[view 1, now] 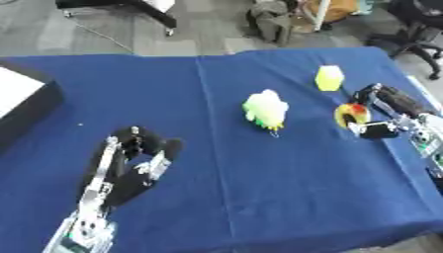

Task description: Pick up the objects with one hand, pass them to the other hand, and then place them into the box on the other side of the table.

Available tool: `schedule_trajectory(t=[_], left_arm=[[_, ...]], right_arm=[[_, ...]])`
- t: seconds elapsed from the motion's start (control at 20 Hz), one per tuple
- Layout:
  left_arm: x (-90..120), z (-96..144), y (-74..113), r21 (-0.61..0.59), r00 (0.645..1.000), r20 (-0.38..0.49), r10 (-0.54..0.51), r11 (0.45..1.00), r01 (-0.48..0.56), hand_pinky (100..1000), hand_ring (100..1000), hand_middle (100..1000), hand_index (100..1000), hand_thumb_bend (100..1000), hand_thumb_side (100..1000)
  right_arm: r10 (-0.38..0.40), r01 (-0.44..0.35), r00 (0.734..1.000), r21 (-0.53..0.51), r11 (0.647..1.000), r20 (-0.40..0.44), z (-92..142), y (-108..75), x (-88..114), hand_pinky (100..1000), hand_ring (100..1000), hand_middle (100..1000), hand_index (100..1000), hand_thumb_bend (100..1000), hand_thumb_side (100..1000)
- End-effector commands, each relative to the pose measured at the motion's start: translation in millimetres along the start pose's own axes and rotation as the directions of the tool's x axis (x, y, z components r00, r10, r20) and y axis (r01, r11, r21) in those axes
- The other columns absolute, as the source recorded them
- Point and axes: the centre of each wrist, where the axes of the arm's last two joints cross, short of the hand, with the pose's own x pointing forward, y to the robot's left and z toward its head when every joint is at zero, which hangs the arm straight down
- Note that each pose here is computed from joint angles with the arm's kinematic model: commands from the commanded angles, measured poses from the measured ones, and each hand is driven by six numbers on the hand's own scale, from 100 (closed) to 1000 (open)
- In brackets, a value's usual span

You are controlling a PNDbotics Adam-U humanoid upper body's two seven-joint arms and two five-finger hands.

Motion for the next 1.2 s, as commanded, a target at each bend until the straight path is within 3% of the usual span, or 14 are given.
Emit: schedule_trajectory(t=[0.05, 0.3, 0.4, 0.6, 0.75, 0.85, 0.9, 1.05, 1.15, 1.2], left_arm=[[3.7, -2.7, 1.6, 0.007, 1.0, 0.019, -0.008, 1.0, 0.008, 568, 422, 428, 506, 606, 519], [-2.9, -1.3, 0.1, 0.007, 1.0, -0.003, -0.01, 1.0, 0.01, 568, 423, 429, 506, 610, 519], [-5.2, -1.1, -1.3, 0.003, 1.0, -0.009, -0.012, 1.0, 0.012, 568, 423, 430, 507, 619, 518], [-7.8, -1.2, -4.1, -0.012, 1.0, -0.014, -0.017, 1.0, 0.017, 569, 424, 432, 508, 627, 517], [-6.6, -3.0, -8.1, -0.04, 1.0, -0.009, -0.024, 0.999, 0.023, 576, 437, 451, 534, 675, 517], [-6.6, -3.5, -10.6, -0.061, 0.999, -0.008, -0.031, 0.998, 0.03, 581, 444, 459, 546, 695, 515], [-6.5, -3.7, -12.0, -0.073, 0.999, -0.007, -0.033, 0.997, 0.032, 584, 448, 466, 552, 720, 509], [-4.6, -4.8, -16.1, -0.109, 0.998, 0.014, -0.056, 0.992, 0.057, 591, 459, 486, 577, 770, 504], [-0.5, -6.2, -19.1, -0.142, 0.996, 0.046, -0.076, 0.986, 0.082, 604, 477, 516, 619, 877, 485], [1.7, -6.9, -20.5, -0.16, 0.994, 0.064, -0.086, 0.982, 0.095, 616, 494, 535, 636, 929, 473]], right_arm=[[0.031, -0.019, 0.994, -0.112, 0.993, 0.107, -16.0, -36.2, 21.8, 693, 535, 286, 351, 100, 202], [0.011, 0.052, 0.967, -0.236, 0.97, 0.256, -31.3, -61.9, 63.4, 687, 524, 279, 342, 100, 177], [-0.032, 0.124, 0.943, -0.261, 0.957, 0.331, -37.7, -67.3, 83.5, 679, 510, 268, 323, 100, 308], [-0.157, 0.293, 0.872, -0.239, 0.926, 0.463, -46.7, -71.4, 117.2, 676, 504, 264, 318, 100, 379], [-0.224, 0.398, 0.786, -0.194, 0.897, 0.577, -51.4, -72.4, 148.9, 672, 499, 262, 315, 100, 415], [-0.256, 0.443, 0.731, -0.155, 0.883, 0.632, -51.0, -73.6, 166.5, 670, 497, 262, 315, 100, 350], [-0.273, 0.464, 0.704, -0.133, 0.876, 0.656, -50.6, -73.8, 174.3, 669, 495, 262, 315, 100, 435], [-0.321, 0.51, 0.634, -0.069, 0.857, 0.703, -49.5, -73.0, 193.4, 668, 494, 263, 316, 100, 447], [-0.343, 0.521, 0.594, -0.022, 0.853, 0.727, -49.2, -71.2, 204.0, 668, 494, 265, 318, 100, 443], [-0.354, 0.523, 0.579, -0.002, 0.852, 0.735, -49.1, -69.9, 207.9, 666, 492, 261, 317, 100, 361]])
